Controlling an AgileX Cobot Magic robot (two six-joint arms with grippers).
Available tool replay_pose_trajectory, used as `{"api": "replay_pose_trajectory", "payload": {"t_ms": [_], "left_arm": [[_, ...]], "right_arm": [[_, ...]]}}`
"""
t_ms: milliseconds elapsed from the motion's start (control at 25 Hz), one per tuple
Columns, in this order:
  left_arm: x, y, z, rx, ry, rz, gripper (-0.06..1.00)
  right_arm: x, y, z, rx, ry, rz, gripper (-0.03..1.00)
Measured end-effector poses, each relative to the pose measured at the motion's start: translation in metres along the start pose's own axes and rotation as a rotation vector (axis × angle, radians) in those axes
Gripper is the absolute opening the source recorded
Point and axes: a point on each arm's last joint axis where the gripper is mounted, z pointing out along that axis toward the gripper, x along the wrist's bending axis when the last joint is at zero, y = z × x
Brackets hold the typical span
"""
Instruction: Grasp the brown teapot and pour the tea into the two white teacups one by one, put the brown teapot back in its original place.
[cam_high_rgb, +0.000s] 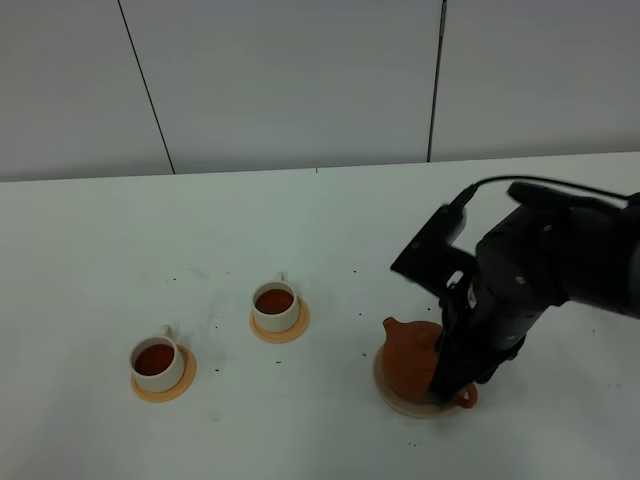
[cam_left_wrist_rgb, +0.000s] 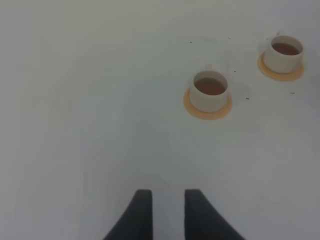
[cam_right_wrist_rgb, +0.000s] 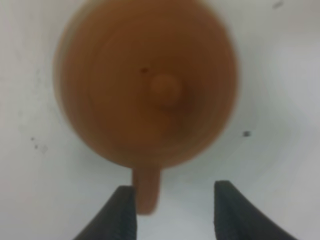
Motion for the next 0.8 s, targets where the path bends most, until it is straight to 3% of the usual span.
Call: {"api": "replay_pose_trajectory", "payload": {"t_ms": [160, 440, 600, 800], "left_arm": [[0.000, 0.000, 0.000, 0.000, 0.000, 0.000, 0.23], [0.000, 0.000, 0.000, 0.000, 0.000, 0.000, 0.23], [0.000, 0.000, 0.000, 0.000, 0.000, 0.000, 0.23], [0.000, 0.000, 0.000, 0.000, 0.000, 0.000, 0.23]], "right_arm": [[-0.007, 0.000, -0.041, -0.107, -0.074, 0.051, 0.36], [-0.014, -0.015, -0.128, -0.447, -0.236, 0.124, 0.34], [-0.017, -0.048, -0.154, -0.575, -0.314, 0.230, 0.33], [-0.019, -0.100, -0.182, -0.751, -0.361, 0.462, 0.31]]}}
